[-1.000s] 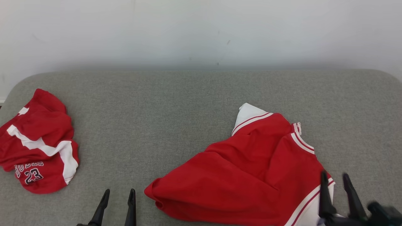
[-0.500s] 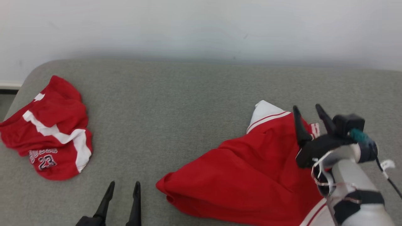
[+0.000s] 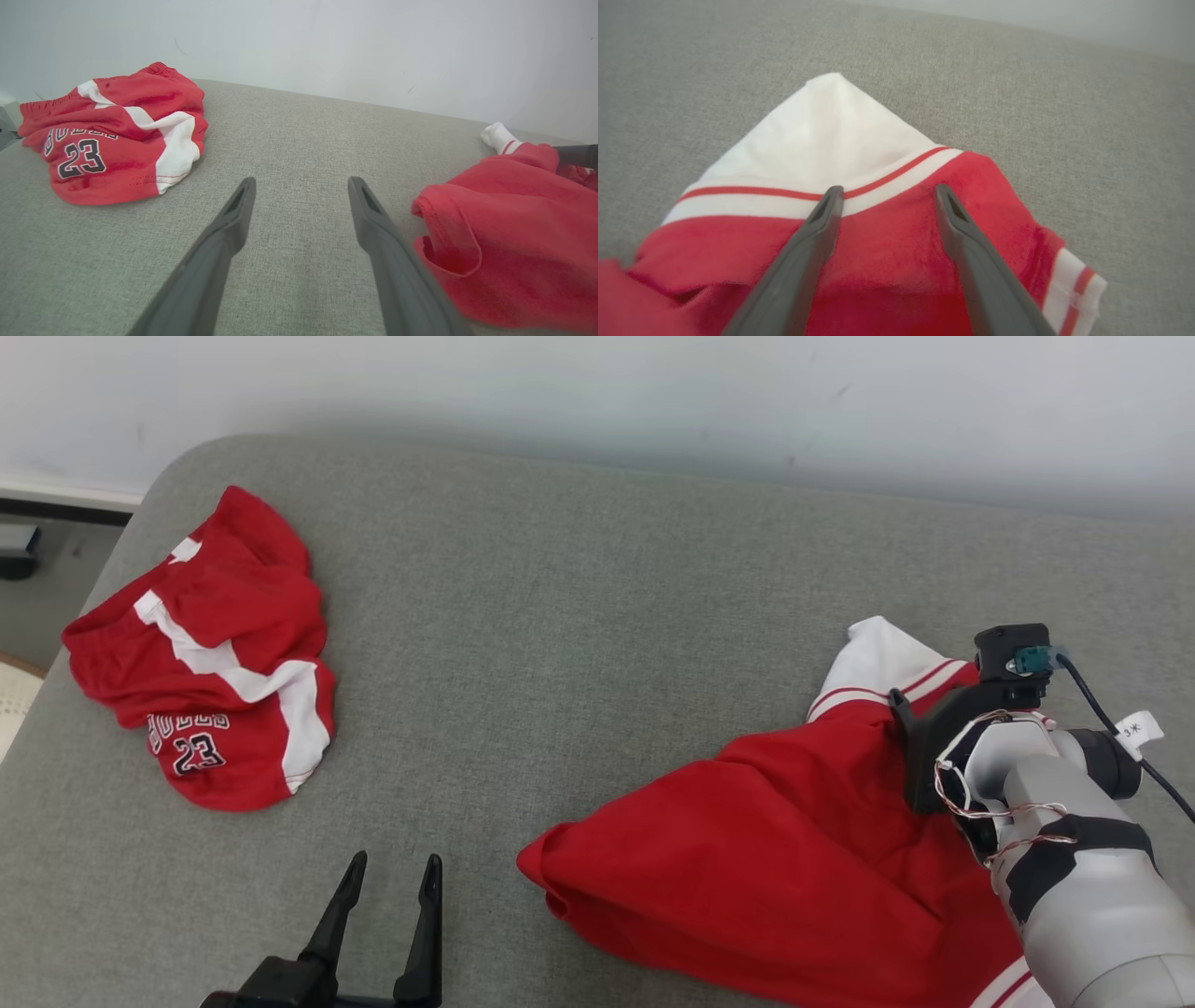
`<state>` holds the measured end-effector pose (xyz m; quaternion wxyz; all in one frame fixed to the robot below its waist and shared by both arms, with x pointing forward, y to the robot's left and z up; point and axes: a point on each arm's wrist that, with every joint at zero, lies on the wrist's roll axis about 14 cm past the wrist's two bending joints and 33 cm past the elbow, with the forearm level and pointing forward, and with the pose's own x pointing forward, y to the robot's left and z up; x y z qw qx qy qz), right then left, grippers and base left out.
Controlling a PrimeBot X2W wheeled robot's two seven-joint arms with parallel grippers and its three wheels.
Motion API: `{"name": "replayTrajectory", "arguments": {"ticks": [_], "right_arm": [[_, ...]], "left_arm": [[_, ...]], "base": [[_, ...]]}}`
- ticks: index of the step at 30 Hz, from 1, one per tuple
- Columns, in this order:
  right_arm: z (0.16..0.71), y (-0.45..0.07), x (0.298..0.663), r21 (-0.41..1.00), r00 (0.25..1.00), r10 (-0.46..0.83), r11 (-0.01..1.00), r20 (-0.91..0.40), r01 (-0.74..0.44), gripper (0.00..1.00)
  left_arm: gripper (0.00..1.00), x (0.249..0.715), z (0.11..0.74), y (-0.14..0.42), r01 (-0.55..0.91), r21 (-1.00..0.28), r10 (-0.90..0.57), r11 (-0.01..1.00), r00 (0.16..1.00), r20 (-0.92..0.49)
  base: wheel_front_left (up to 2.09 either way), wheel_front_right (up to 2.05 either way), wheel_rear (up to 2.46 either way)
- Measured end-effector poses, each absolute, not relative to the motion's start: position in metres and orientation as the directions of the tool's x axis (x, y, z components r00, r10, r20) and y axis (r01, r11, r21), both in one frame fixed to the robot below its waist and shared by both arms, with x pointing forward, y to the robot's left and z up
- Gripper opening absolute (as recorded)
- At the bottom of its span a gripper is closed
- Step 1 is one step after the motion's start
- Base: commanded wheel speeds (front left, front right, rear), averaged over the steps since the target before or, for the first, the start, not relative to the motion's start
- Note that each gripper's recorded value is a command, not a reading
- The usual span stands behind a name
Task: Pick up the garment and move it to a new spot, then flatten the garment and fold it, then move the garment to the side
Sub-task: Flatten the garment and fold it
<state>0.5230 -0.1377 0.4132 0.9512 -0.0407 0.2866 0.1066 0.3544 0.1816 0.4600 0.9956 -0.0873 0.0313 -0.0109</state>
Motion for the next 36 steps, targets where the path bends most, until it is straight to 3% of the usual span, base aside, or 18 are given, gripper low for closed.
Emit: {"name": "replayTrajectory", "arguments": {"ticks": [8, 9, 11, 14, 19, 23, 28, 35, 36], "right_arm": [[0.391, -0.131, 0.521, -0.029, 0.710, 0.165, 0.967, -0.685, -0.253, 1.00], [0.390, -0.131, 0.521, -0.032, 0.697, 0.162, 0.966, -0.699, -0.257, 0.74], [0.385, -0.130, 0.520, -0.052, 0.672, 0.153, 0.960, -0.725, -0.275, 0.00], [0.384, -0.127, 0.523, -0.072, 0.670, 0.155, 0.952, -0.726, -0.298, 0.00], [0.401, -0.133, 0.549, -0.079, 0.749, 0.159, 0.959, -0.643, -0.271, 0.00], [0.450, -0.160, 0.593, -0.086, 0.874, 0.123, 0.979, -0.469, -0.184, 0.00], [0.498, -0.203, 0.629, -0.089, 0.959, 0.038, 0.994, -0.280, -0.065, 0.00], [0.502, -0.224, 0.639, -0.097, 0.973, -0.019, 0.995, -0.229, -0.004, 0.00], [0.499, -0.222, 0.638, -0.099, 0.973, -0.017, 0.995, -0.232, -0.007, 0.38]], "left_arm": [[1.00, 0.358, 0.458, 0.186, 0.000, -0.175, -0.012, 0.985, 0.998, -0.069], [1.00, 0.358, 0.457, 0.185, 0.000, -0.176, -0.013, 0.984, 0.997, -0.072], [1.00, 0.359, 0.455, 0.185, 0.001, -0.176, -0.015, 0.984, 0.997, -0.077], [1.00, 0.361, 0.453, 0.184, 0.000, -0.180, -0.015, 0.984, 0.997, -0.081], [1.00, 0.367, 0.451, 0.183, 0.002, -0.180, -0.018, 0.984, 0.996, -0.088], [1.00, 0.373, 0.451, 0.183, 0.005, -0.178, -0.021, 0.984, 0.996, -0.086], [1.00, 0.378, 0.448, 0.182, 0.008, -0.182, -0.025, 0.983, 0.995, -0.092], [1.00, 0.379, 0.446, 0.185, -0.005, -0.184, -0.014, 0.983, 0.995, -0.102], [1.00, 0.378, 0.445, 0.186, -0.010, -0.182, -0.009, 0.983, 0.995, -0.104]], "base": [[0.00, 0.00, 0.00], [0.00, 0.00, 0.00], [0.00, 0.00, 0.00], [0.00, 0.00, 0.00], [0.00, 0.00, 0.00], [0.00, 0.00, 0.00], [0.00, 0.00, 0.00], [0.00, 0.00, 0.00], [0.00, 0.00, 0.00]]}}
